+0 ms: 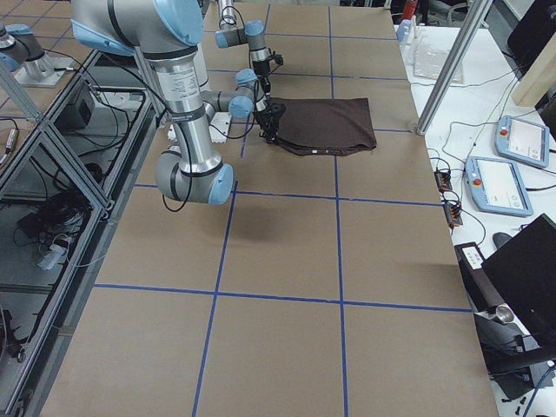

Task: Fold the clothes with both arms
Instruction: 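Lift the near edge with both grippers and fold it away from the robot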

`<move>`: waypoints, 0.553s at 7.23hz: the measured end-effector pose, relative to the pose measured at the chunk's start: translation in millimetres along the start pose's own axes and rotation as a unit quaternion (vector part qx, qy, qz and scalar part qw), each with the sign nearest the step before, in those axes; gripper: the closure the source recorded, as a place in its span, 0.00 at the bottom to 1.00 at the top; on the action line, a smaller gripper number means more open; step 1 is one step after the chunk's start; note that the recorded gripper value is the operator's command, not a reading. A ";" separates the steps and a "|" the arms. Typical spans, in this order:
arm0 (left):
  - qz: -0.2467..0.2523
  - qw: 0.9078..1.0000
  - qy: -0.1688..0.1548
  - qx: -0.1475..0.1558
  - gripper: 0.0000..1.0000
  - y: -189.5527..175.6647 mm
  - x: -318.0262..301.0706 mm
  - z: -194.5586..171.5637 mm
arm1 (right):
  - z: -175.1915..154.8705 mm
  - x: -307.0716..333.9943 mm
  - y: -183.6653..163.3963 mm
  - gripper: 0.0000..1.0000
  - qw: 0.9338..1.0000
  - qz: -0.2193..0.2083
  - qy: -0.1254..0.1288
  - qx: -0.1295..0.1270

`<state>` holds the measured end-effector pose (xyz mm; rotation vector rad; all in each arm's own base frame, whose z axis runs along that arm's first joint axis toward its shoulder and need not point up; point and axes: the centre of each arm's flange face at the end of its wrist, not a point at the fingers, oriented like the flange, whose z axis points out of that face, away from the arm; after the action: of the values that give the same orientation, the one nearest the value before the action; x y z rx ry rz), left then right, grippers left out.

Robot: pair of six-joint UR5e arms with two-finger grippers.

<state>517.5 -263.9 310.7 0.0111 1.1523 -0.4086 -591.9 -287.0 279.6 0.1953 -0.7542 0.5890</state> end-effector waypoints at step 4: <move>0.004 1.000 0.021 -0.024 1.00 12.5 37.2 -79.7 | -71.7 -5.4 -15.1 1.00 0.999 0.008 -0.034 -0.014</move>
<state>463.7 -246.6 242.1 -0.0172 1.2020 -0.3756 -544.4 -275.2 224.8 0.1853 -0.8297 0.5887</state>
